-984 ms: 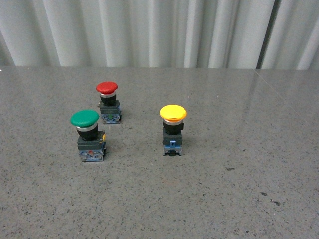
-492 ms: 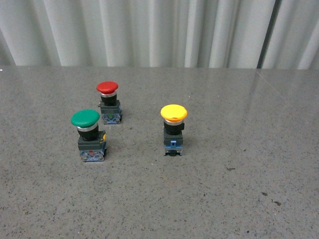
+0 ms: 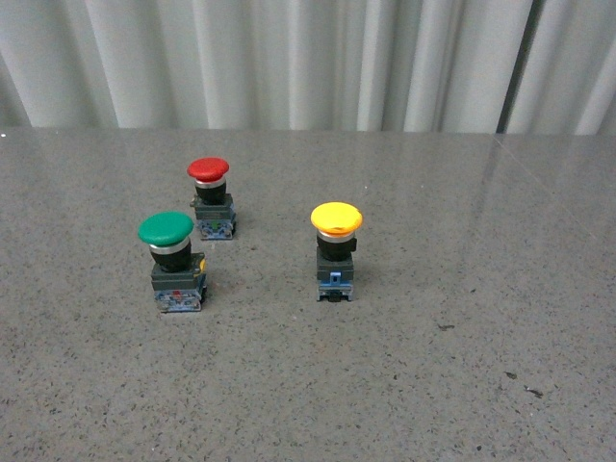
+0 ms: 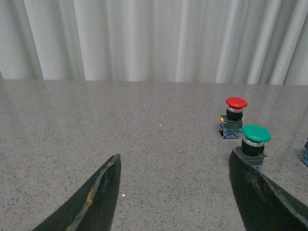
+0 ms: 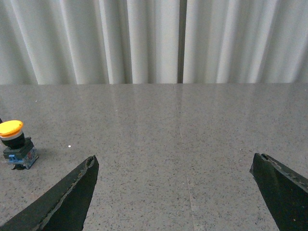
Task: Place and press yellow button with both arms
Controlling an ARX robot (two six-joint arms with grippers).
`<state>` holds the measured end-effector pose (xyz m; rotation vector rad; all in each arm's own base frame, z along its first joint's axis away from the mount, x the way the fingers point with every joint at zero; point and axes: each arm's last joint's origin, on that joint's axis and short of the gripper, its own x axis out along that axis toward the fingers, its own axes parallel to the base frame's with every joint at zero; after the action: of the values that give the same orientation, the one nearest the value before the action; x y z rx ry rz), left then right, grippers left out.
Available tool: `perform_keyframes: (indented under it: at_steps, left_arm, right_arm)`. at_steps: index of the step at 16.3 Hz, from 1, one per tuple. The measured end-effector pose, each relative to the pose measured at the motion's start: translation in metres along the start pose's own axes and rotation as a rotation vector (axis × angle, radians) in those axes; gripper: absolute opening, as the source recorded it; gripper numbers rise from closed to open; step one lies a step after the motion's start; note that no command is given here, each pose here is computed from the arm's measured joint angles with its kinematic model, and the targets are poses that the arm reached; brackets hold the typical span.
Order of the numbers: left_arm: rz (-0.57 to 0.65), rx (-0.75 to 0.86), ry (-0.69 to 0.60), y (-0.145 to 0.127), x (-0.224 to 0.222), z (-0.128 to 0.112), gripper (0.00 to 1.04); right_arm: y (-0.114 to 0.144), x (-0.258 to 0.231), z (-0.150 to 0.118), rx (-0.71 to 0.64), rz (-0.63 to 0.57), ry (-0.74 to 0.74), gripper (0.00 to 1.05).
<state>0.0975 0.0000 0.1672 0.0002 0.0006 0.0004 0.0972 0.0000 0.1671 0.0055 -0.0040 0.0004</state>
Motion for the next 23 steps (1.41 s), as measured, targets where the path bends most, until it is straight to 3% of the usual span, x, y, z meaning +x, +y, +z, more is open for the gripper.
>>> perform_keyframes:
  at_steps: [2, 3, 4, 8, 11, 14, 15, 17, 23]
  left_arm:
    - [0.000, 0.000, 0.000, 0.000, 0.000, 0.000, 0.87]
    - [0.001, 0.000, 0.000, 0.000, 0.000, 0.000, 0.96]
    - [0.000, 0.002, -0.001, 0.000, 0.000, 0.000, 0.99]
    - [0.000, 0.001, 0.000, 0.000, 0.000, 0.000, 0.98]
    - [0.000, 0.001, 0.000, 0.000, 0.000, 0.000, 0.98]
    - [0.000, 0.001, 0.000, 0.000, 0.000, 0.000, 0.98]
    - [0.000, 0.001, 0.000, 0.000, 0.000, 0.000, 0.98]
    - [0.000, 0.001, 0.000, 0.000, 0.000, 0.000, 0.98]
    - [0.000, 0.001, 0.000, 0.000, 0.000, 0.000, 0.98]
  right_arm:
    - [0.000, 0.000, -0.001, 0.002, 0.005, 0.011, 0.98]
    - [0.001, 0.001, -0.002, 0.045, 0.075, 0.169, 0.98]
    - [0.005, 0.010, 0.008, 0.076, 0.123, 0.237, 0.98]
    - [0.043, 0.072, 0.098, 0.067, 0.299, 0.022, 0.98]
    - [0.091, 0.143, 0.108, 0.060, 0.387, 0.122, 0.98]
    - [0.139, 0.204, 0.093, 0.026, 0.394, 0.231, 0.98]
    - [0.146, 0.213, 0.084, 0.014, 0.384, 0.265, 0.94]
    - [0.153, 0.222, 0.064, -0.011, 0.373, 0.343, 0.72]
    - [0.161, 0.210, 0.051, -0.032, 0.406, 0.398, 0.08]
